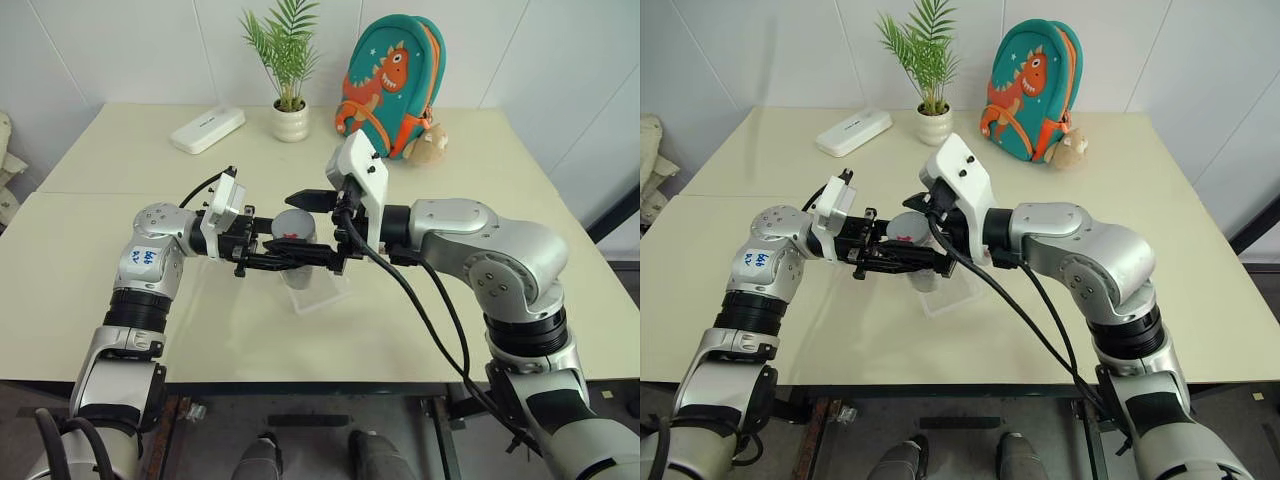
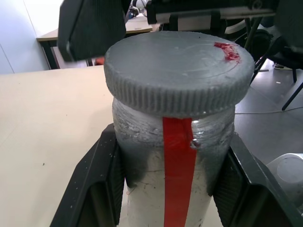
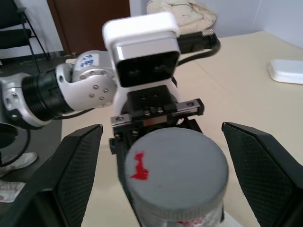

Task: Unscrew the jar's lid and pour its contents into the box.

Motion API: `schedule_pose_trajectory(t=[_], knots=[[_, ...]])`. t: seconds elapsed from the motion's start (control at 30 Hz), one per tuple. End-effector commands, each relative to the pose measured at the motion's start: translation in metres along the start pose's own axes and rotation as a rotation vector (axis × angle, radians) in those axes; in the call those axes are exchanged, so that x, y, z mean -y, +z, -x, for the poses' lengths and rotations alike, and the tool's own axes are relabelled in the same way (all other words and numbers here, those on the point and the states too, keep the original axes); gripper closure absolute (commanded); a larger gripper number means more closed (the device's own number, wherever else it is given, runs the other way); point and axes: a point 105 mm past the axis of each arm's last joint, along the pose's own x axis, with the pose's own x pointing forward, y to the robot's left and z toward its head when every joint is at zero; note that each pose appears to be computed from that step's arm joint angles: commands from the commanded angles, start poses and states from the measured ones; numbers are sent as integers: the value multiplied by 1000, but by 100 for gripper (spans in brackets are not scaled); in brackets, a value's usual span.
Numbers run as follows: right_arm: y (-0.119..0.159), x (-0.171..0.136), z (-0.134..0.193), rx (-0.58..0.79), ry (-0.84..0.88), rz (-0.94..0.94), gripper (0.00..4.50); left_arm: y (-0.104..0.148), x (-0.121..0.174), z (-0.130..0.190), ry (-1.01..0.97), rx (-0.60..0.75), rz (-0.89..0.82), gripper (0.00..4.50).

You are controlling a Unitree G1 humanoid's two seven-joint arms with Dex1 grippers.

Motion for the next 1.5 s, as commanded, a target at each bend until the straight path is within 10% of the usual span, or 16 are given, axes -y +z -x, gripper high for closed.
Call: schedule_pose_trajectory(t=[0.03,0.73,0.93,1.5], knots=[[13,2,-1,46,-11,48,27,10,4,0,-52,-8,-49,248],[9,-6,2,25,41,66,27,9,2,1,-36,-11,-49,248],[6,-7,3,11,47,64,175,9,1,1,-32,-12,-51,248],[36,30,19,82,-95,121,175,3,-1,2,-29,-42,-25,248]])
